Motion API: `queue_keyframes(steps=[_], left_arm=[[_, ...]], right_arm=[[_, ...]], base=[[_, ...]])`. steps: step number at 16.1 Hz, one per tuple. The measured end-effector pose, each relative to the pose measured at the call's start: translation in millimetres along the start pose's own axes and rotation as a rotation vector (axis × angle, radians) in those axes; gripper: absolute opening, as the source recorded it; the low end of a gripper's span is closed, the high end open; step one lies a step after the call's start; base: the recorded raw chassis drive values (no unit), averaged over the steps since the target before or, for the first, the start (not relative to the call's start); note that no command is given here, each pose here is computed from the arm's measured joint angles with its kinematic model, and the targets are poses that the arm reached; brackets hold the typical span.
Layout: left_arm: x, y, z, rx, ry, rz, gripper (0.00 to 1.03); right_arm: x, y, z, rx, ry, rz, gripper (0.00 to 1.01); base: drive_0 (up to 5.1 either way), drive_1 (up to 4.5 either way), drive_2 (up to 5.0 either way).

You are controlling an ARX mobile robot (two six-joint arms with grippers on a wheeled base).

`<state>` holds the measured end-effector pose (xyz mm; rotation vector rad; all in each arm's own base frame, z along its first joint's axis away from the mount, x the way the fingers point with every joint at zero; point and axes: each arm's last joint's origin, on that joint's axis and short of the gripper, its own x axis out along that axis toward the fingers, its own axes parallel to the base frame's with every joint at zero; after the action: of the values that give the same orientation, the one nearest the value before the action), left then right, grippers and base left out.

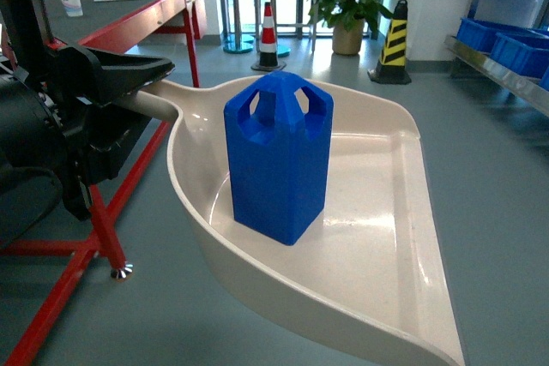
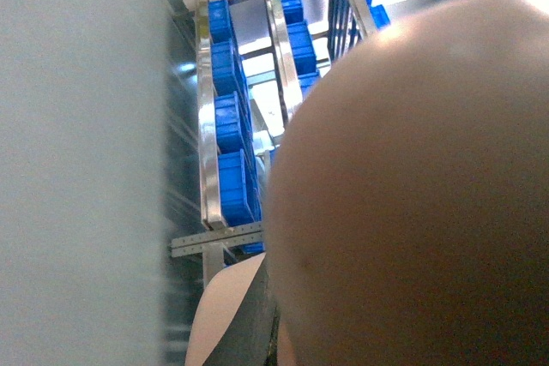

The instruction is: Place part in tray to right shelf

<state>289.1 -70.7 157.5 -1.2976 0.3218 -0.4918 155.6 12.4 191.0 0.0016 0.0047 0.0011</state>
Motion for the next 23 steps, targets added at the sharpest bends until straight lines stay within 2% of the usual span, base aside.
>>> queue_keyframes(steps=[10,23], left_arm=[[-0.2,0.2,0.7,0.000,-0.007,0.002,0.16],[0.9,-1.0,1.1,0.002,-0.007,-0.005,0.16]], right_arm=[[-0.2,0.1,0.2,0.000,-0.001,0.002,0.98],[0.0,0.0,0.0,0.000,0.000,0.000,0.98]], base=[[-0.3,3.94,-4.6],[-1.7,-1.67,-1.7]])
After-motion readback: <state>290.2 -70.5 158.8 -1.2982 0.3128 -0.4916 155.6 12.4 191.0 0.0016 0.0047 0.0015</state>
